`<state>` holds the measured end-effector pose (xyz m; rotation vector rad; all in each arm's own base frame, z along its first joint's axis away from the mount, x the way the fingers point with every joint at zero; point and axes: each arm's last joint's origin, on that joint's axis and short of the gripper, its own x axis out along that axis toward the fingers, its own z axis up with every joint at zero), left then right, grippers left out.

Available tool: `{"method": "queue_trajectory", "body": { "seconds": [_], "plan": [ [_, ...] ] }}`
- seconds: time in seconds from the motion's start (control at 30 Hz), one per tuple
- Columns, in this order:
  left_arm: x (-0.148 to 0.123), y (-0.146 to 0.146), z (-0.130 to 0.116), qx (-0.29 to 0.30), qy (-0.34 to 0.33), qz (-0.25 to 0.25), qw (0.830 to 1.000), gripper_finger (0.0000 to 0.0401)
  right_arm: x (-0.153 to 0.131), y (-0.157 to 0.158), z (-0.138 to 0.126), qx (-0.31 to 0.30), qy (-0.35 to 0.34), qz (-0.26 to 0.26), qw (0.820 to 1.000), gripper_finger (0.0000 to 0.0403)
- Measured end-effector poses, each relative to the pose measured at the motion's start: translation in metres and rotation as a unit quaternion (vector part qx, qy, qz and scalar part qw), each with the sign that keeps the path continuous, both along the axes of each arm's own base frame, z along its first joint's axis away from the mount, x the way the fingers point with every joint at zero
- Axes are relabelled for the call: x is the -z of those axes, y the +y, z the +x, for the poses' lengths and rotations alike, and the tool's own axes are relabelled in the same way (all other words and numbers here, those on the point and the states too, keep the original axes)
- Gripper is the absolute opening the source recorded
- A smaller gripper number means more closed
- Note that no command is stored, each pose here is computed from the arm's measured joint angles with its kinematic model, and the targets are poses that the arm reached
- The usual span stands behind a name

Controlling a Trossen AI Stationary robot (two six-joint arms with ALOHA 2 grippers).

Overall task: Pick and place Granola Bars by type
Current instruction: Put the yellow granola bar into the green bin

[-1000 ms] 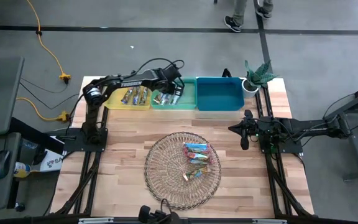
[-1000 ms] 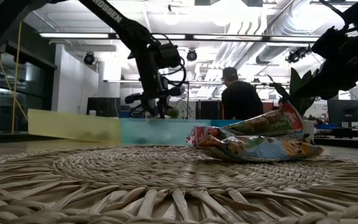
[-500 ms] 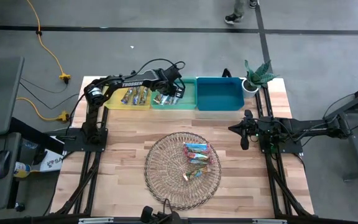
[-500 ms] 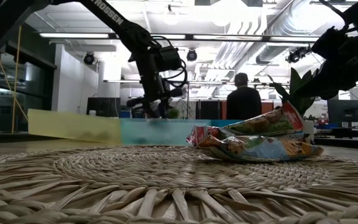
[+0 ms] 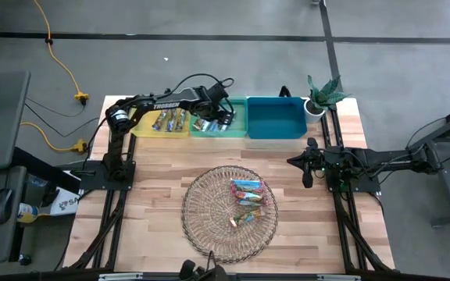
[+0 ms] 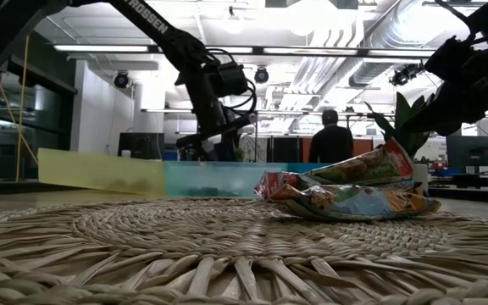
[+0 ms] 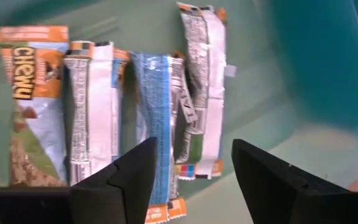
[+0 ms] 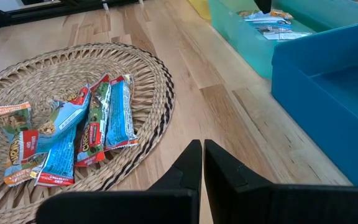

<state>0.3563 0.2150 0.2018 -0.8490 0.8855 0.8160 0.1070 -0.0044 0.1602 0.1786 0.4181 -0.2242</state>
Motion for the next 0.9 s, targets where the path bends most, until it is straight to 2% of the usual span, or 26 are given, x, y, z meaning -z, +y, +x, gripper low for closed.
{"method": "queue_trajectory", "body": {
  "seconds": [0.13, 0.27, 0.4, 0.53, 0.7, 0.9],
  "plan": [
    [0.0, -0.002, 0.001, 0.035, -0.009, -0.014, 0.999, 0.021, 0.0, 0.0, 0.0, 0.0, 0.0, 0.0, 1.0, 0.0],
    [-0.002, -0.004, 0.002, 0.097, -0.034, -0.039, 0.994, 0.0211, 0.0, 0.0, 0.0, 0.0, 0.0, 0.0, 1.0, 0.0],
    [-0.014, -0.009, 0.003, 0.165, -0.081, -0.054, 0.981, 0.0211, 0.0, 0.0, 0.0, 0.0, 0.0, 0.0, 1.0, 0.0],
    [-0.039, -0.015, 0.0, 0.221, -0.147, -0.059, 0.962, 0.0211, 0.0, 0.0, 0.0, 0.0, 0.0, 0.0, 1.0, 0.0],
    [-0.082, -0.035, -0.007, 0.307, -0.225, -0.04, 0.924, 0.0211, 0.0, 0.0, 0.0, 0.0, 0.0, 0.0, 1.0, 0.0],
    [-0.126, -0.079, -0.016, 0.435, -0.309, -0.049, 0.845, 0.0211, 0.0, 0.0, 0.0, 0.0, 0.0, 0.0, 1.0, 0.0]
  ]
}}
